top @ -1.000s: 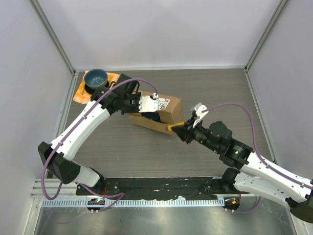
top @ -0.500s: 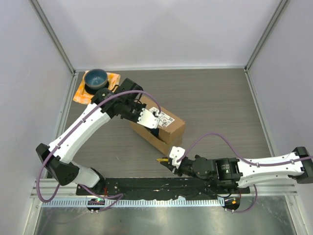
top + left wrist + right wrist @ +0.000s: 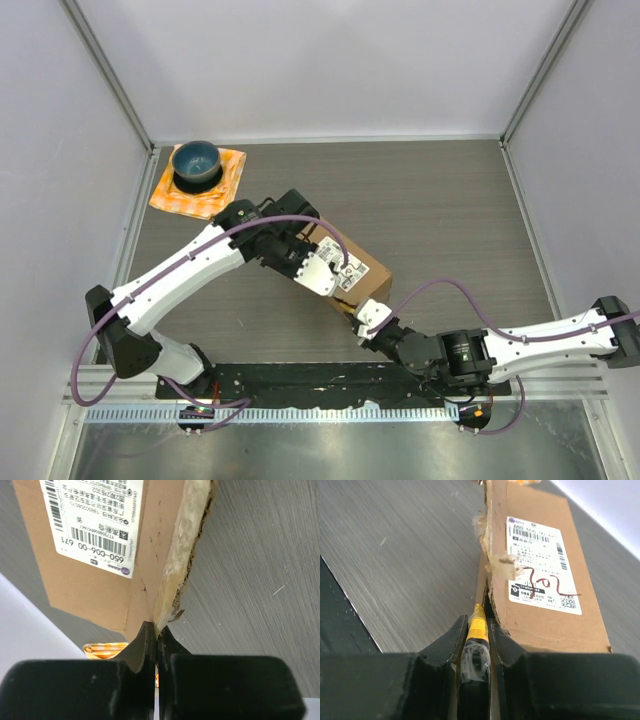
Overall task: Unpack the express box
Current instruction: Cut the express box at the center of the board.
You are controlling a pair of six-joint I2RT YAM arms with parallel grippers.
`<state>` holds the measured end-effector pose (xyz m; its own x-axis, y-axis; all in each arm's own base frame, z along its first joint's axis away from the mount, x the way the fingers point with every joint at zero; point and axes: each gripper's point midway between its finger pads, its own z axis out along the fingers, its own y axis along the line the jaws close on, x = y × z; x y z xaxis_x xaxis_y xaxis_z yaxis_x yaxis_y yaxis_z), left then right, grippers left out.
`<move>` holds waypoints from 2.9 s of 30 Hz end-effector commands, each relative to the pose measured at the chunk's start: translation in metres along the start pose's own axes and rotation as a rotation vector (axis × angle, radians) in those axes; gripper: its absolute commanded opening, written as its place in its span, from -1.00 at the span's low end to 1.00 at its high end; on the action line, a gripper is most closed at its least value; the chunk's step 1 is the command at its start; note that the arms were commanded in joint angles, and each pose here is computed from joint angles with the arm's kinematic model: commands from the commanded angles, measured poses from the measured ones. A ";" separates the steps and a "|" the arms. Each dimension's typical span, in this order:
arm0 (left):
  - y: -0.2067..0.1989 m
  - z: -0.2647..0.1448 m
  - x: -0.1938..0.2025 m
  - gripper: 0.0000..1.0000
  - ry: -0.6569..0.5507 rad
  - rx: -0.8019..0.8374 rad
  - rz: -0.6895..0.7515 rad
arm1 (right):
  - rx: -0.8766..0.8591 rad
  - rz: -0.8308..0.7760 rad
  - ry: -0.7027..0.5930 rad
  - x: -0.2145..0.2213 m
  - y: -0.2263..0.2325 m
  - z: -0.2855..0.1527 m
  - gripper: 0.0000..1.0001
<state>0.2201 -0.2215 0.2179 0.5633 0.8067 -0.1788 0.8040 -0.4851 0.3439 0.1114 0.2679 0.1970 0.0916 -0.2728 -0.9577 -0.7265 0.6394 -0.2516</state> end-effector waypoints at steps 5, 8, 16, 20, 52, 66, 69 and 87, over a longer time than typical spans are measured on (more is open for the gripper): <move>-0.024 0.006 0.007 -1.00 0.037 0.040 0.013 | 0.031 0.091 0.142 0.005 0.004 -0.009 -0.99; -0.030 0.013 0.015 -1.00 0.069 0.046 0.029 | 0.029 0.074 0.184 0.012 0.005 -0.015 -0.98; -0.021 0.008 0.021 -1.00 0.110 0.018 0.026 | 0.028 0.094 0.186 0.020 0.007 -0.017 -0.98; -0.014 0.003 0.024 -1.00 0.142 0.002 0.037 | 0.053 0.060 0.198 0.023 0.007 -0.013 -0.99; -0.027 -0.001 0.026 -1.00 0.154 0.080 0.037 | 0.103 -0.014 0.167 0.032 -0.002 -0.010 -0.99; -0.033 -0.004 0.029 -1.00 0.162 0.094 0.042 | 0.144 0.031 0.146 0.045 -0.001 0.001 -0.99; -0.033 -0.005 0.029 -1.00 0.161 0.095 0.039 | 0.164 0.052 0.166 0.048 -0.002 0.005 -0.99; -0.019 -0.001 0.044 -1.00 0.203 0.050 0.050 | 0.204 0.261 0.293 0.108 0.020 0.012 -0.99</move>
<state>0.2265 -0.1872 0.2081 0.5566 0.8307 0.0088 0.7825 -0.5278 0.3305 0.1286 0.2617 0.1352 -0.1796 -0.2335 -0.9556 -0.5102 0.8527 -0.1125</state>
